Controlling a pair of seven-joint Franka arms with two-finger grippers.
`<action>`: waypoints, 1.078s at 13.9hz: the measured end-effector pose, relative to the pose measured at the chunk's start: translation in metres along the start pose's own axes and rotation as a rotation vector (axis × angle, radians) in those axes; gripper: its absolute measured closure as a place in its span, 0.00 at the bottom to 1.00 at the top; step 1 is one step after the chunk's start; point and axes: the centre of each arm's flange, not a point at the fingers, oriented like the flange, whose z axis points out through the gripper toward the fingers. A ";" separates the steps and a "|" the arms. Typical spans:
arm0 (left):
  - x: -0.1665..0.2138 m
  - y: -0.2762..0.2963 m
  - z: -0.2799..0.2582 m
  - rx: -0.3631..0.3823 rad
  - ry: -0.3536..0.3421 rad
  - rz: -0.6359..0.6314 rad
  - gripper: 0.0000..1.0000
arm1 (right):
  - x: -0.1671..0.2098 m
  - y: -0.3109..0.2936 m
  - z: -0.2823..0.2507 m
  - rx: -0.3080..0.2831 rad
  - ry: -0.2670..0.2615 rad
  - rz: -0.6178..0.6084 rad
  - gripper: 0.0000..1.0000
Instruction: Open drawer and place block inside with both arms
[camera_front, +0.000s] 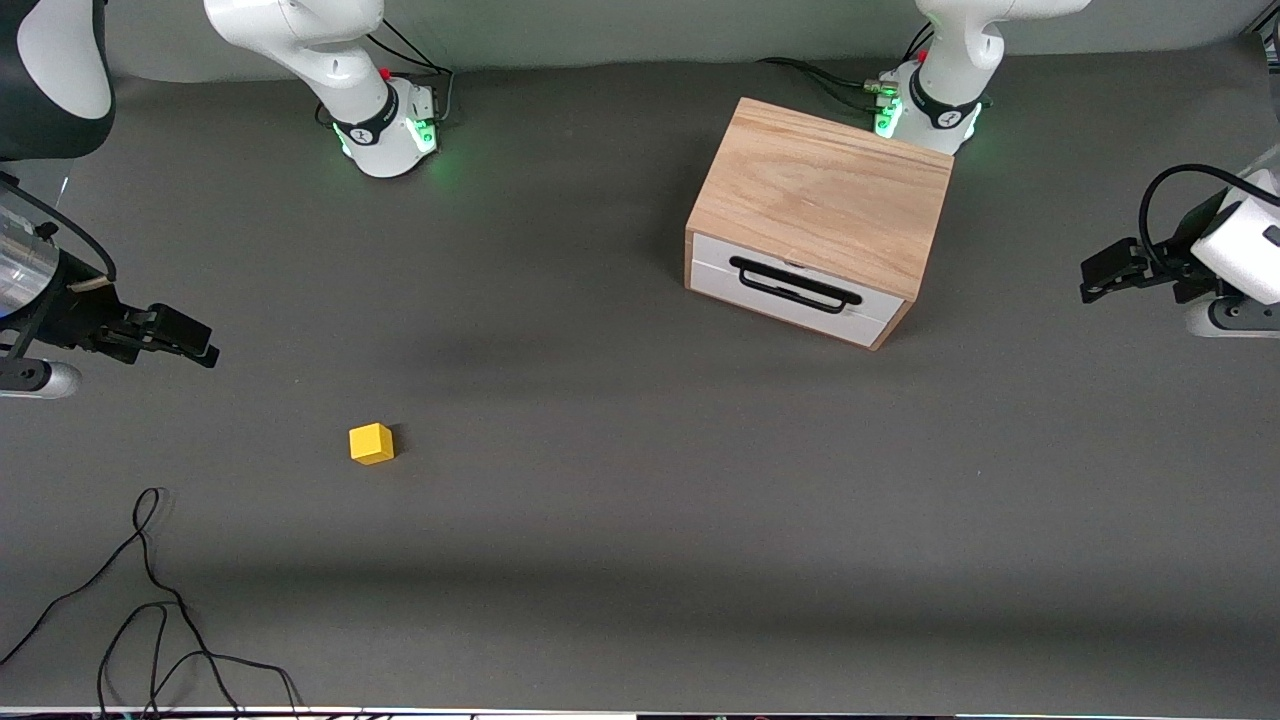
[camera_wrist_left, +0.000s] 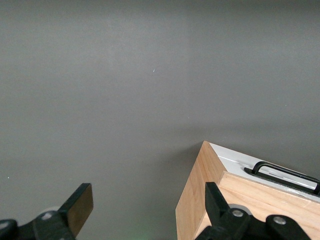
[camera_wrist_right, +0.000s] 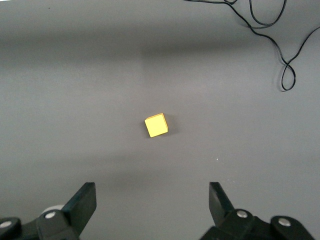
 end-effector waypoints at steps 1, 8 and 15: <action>0.000 0.000 0.000 0.000 0.000 0.000 0.00 | 0.000 0.000 0.000 0.000 0.000 0.001 0.00; -0.002 0.011 0.001 -0.001 -0.017 -0.112 0.00 | -0.001 -0.001 0.000 0.000 -0.002 -0.002 0.00; -0.018 0.152 0.017 0.034 -0.044 -0.764 0.00 | 0.001 -0.003 0.009 -0.004 -0.025 -0.004 0.00</action>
